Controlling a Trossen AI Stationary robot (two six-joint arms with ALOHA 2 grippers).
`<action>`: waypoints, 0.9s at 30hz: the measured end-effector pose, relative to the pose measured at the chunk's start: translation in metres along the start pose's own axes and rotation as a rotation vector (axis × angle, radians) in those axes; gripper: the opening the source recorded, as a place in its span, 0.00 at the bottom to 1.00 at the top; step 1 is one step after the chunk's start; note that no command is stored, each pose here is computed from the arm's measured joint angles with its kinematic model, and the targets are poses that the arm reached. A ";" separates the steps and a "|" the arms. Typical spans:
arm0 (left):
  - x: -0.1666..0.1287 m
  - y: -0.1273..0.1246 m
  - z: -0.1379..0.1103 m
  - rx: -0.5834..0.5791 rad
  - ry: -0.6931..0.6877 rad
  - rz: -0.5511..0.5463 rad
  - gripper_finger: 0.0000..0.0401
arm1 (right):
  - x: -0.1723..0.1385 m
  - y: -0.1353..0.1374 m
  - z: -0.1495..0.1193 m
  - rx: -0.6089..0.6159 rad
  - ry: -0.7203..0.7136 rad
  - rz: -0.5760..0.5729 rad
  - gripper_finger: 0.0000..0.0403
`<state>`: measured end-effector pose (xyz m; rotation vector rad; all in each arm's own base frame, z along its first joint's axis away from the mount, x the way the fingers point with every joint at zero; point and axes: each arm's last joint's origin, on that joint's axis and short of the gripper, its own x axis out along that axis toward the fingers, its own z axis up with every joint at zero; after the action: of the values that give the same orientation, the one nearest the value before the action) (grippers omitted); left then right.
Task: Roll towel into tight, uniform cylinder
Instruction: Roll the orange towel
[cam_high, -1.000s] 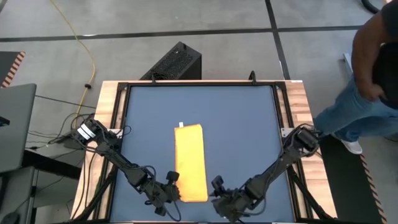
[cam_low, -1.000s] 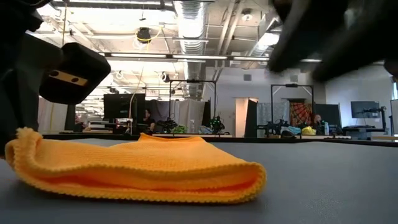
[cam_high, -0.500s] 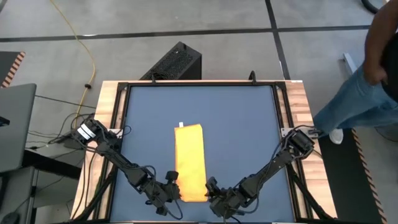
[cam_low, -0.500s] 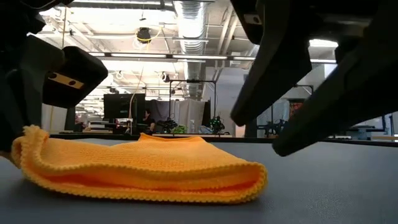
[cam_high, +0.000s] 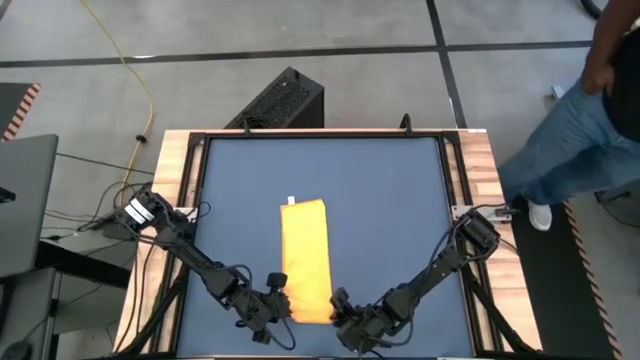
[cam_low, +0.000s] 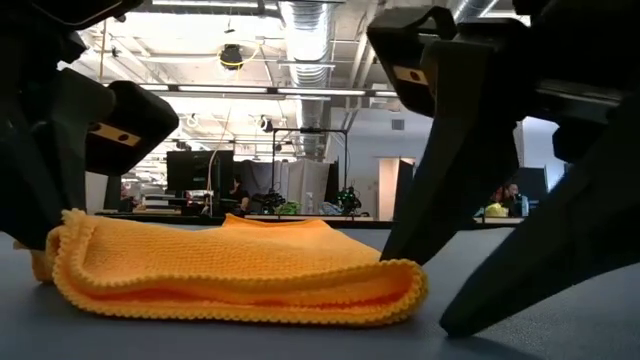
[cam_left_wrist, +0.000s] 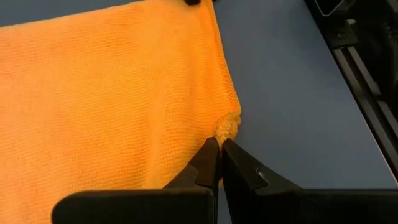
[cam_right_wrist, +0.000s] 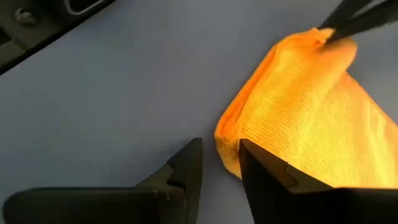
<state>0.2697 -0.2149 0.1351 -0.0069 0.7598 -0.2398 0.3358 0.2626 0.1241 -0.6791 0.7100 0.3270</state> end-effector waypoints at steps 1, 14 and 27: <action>0.000 -0.001 0.000 0.002 0.000 -0.002 0.00 | 0.000 0.000 0.000 0.019 0.002 -0.013 0.31; -0.005 -0.015 -0.004 0.040 -0.020 -0.035 0.00 | -0.002 -0.003 0.004 0.439 -0.036 -0.033 0.03; -0.011 -0.033 -0.011 -0.002 -0.040 -0.045 0.00 | -0.012 -0.017 0.011 1.009 -0.037 0.126 0.03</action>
<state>0.2472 -0.2432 0.1378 -0.0305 0.7201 -0.2805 0.3410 0.2567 0.1466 0.3286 0.7751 0.0635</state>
